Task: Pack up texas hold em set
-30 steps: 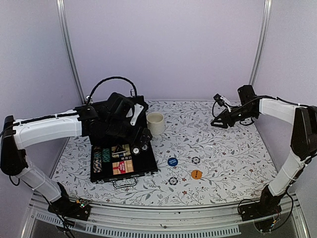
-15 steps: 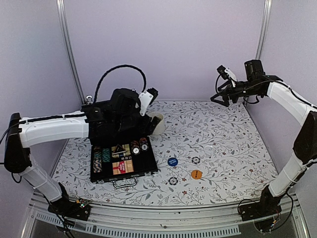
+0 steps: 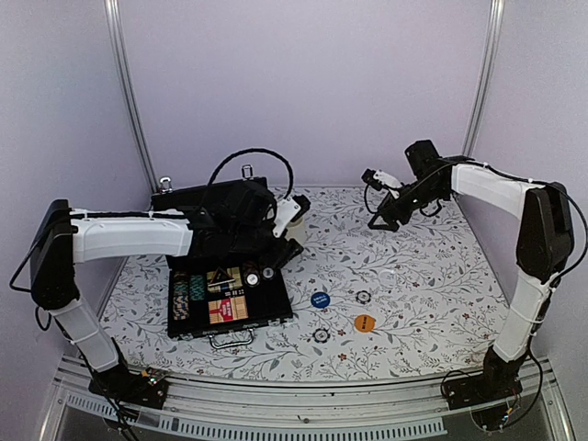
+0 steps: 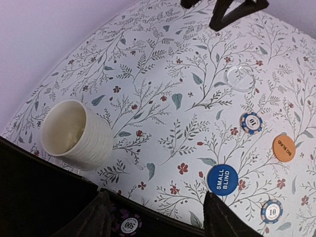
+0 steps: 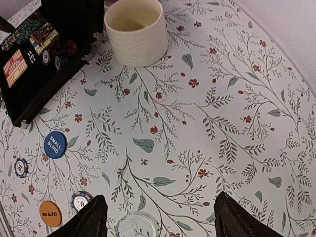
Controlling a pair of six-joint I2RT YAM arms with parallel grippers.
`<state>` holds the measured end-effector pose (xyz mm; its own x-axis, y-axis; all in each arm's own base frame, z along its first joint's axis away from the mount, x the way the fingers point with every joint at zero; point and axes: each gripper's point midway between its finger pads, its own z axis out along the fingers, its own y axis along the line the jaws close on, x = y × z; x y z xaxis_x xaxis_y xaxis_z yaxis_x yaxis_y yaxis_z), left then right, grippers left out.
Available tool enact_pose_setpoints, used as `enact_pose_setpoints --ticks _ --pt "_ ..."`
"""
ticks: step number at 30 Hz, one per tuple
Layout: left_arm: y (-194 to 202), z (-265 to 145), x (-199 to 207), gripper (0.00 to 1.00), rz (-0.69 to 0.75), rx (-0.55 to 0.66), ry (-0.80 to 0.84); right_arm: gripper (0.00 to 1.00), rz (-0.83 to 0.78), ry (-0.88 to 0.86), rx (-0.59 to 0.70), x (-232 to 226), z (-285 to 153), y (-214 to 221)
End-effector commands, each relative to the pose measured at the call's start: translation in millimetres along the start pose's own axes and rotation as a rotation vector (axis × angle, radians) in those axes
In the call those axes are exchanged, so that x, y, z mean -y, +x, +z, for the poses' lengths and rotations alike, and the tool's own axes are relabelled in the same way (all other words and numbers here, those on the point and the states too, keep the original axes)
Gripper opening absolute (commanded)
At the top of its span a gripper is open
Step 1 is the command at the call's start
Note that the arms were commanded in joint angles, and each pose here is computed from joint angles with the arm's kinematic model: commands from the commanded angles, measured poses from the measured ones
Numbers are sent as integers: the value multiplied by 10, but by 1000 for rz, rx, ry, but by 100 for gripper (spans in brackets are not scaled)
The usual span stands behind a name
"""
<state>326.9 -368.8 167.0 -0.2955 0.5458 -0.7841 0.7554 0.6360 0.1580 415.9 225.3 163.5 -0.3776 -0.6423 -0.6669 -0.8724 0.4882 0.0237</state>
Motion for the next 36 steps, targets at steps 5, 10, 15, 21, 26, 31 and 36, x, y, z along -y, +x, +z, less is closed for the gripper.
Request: enact_pose_setpoints --ticks 5,10,15,21,26,31,36 --pt "-150 -181 -9 73 -12 54 21 86 71 36 -290 18 332 747" --pt "-183 -235 -48 73 -8 64 1 98 40 31 -412 -109 457 1031" --pt "-166 -236 -65 73 3 57 -8 100 30 33 -532 -171 585 1308" --pt "-153 -236 -65 73 6 54 -10 100 12 17 -614 -286 656 1481" --pt "-143 -230 -73 73 8 51 -14 96 -2 15 -677 -375 660 1613" --pt "-124 -209 -74 73 11 43 -16 90 14 -12 -712 -453 623 1713" --pt "-113 -199 -73 72 10 39 -16 76 27 -22 -733 -476 639 1761"
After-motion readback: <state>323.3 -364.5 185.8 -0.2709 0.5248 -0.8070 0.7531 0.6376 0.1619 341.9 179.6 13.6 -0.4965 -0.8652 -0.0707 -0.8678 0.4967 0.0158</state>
